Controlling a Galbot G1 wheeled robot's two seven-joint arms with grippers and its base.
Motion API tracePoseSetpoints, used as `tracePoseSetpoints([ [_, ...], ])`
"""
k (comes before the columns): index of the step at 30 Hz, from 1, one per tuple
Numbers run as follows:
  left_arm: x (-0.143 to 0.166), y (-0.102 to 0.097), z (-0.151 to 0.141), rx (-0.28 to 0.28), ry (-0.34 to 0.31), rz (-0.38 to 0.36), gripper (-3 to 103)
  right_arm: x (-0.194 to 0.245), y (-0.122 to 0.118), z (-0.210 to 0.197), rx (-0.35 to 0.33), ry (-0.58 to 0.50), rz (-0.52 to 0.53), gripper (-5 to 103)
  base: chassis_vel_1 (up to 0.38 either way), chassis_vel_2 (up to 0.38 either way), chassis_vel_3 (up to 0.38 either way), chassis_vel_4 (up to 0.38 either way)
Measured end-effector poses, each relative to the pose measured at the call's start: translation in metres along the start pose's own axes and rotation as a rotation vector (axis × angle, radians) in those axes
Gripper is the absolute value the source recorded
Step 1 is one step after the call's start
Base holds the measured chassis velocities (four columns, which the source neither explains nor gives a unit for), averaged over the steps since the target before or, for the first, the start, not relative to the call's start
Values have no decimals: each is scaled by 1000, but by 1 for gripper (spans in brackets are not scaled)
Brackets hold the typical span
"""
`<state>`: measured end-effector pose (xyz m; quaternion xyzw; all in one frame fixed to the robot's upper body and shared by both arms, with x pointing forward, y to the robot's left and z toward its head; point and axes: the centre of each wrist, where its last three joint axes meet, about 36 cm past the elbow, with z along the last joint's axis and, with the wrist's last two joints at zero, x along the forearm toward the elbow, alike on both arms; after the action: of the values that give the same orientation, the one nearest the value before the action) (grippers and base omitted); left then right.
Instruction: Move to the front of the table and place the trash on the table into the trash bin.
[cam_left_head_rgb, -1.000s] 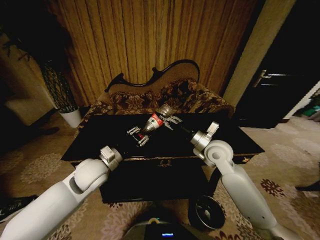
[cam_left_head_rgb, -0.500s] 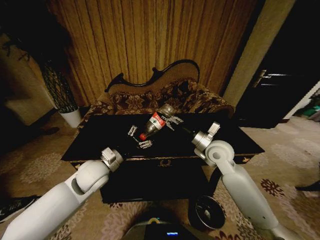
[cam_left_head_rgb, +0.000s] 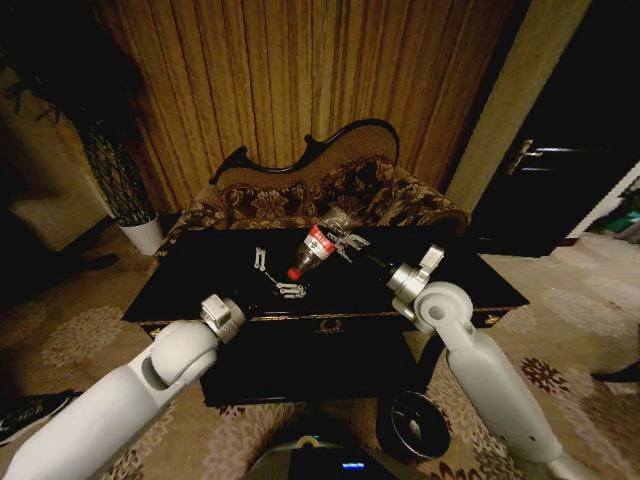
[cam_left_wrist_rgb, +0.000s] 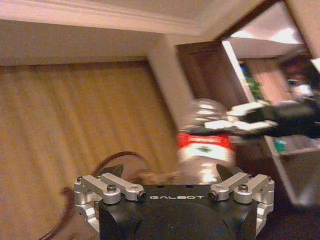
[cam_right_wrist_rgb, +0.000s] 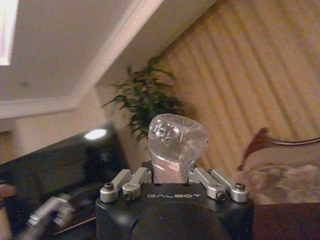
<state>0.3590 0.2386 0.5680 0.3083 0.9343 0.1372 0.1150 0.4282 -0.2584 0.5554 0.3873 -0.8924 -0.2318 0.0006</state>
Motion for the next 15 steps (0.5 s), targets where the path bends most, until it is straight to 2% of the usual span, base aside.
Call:
tracePoseSetpoints([
  [3, 16, 26, -15, 38, 5, -116, 100, 12, -10, 0, 33, -4, 81, 27, 0, 0, 0, 0],
  [4, 16, 26, -15, 38, 5, -116, 100, 12, -10, 0, 33, -4, 81, 27, 0, 0, 0, 0],
  [6, 29, 40, -31, 60, 0, -177, 100, 18, -18, -4, 62, -4, 144, 27, 0, 0, 0, 0],
  [7, 29, 40, -31, 60, 0, -177, 100, 18, -18, -4, 62, -4, 144, 27, 0, 0, 0, 0],
  [10, 44, 50, -44, 48, -4, -233, 100, 18, -28, -7, 129, -16, 264, 27, 0, 0, 0, 0],
  [11, 44, 50, -44, 48, -4, -233, 100, 18, -28, -7, 129, -16, 264, 27, 0, 0, 0, 0],
  [13, 53, 52, -51, 27, 4, -326, 100, 20, -36, -7, 219, -10, 381, 27, 0, 0, 0, 0],
  [14, 53, 52, -51, 27, 4, -326, 100, 20, -36, -7, 219, -10, 381, 27, 0, 0, 0, 0],
  [15, 58, 52, -56, 16, 16, -383, 100, 22, -41, -8, 270, -6, 431, 27, 0, 0, 0, 0],
])
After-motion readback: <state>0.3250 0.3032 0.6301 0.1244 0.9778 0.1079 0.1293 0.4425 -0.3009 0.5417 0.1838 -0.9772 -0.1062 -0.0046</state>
